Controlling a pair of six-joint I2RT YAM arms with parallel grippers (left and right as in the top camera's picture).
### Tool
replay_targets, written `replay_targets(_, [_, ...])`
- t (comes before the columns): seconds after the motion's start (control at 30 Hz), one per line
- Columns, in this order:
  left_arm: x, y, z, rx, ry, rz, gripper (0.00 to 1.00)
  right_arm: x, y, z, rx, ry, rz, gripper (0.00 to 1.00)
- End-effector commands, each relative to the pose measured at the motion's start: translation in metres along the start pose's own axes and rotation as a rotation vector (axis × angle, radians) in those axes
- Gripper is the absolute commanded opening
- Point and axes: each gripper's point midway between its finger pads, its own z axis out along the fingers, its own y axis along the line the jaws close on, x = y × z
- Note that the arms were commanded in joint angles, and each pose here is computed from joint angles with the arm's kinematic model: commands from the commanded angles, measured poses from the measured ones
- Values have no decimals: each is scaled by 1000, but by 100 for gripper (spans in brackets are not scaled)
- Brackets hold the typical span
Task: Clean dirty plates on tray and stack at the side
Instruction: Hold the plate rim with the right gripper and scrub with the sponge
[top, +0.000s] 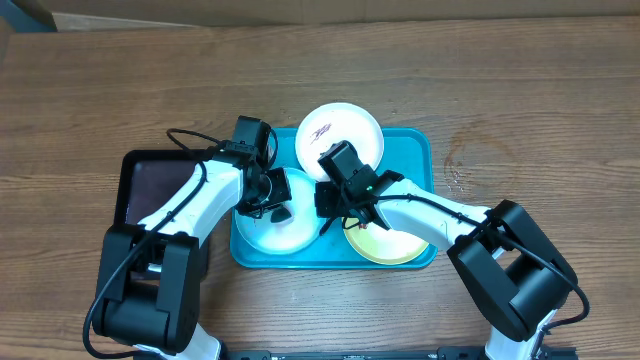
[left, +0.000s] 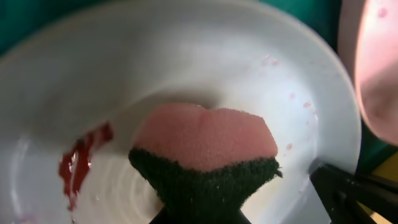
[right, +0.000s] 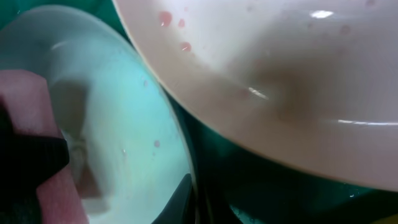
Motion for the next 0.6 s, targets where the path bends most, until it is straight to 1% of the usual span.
replay_targets(0.0, [3,-3,3,9,16,-32,4,-4,5,2,-7,-3,-1,5])
replay_targets(0.2, [0,24,14,-125,-5,-32,4,-6,8,-2,-1,6,0,4])
replay_targets(0.3, [2,32,26,-162,19,26,4,-5,7,-2,3,10,-3,4])
replay_targets(0.33, [4,34,30,-168,34,46,6,-4,6,-2,5,12,-3,4])
replay_targets(0.4, [8,38,36,-182,64,83,15,-4,6,-2,7,15,-2,4])
replay_targets(0.43, [10,40,38,-185,74,109,26,-4,6,-2,7,15,-2,4])
replay_targets(0.47, [10,41,38,-189,77,125,30,-4,6,-2,7,14,-3,4])
replay_targets(0.57, [3,51,32,-264,56,146,29,-5,7,-2,4,11,-3,4])
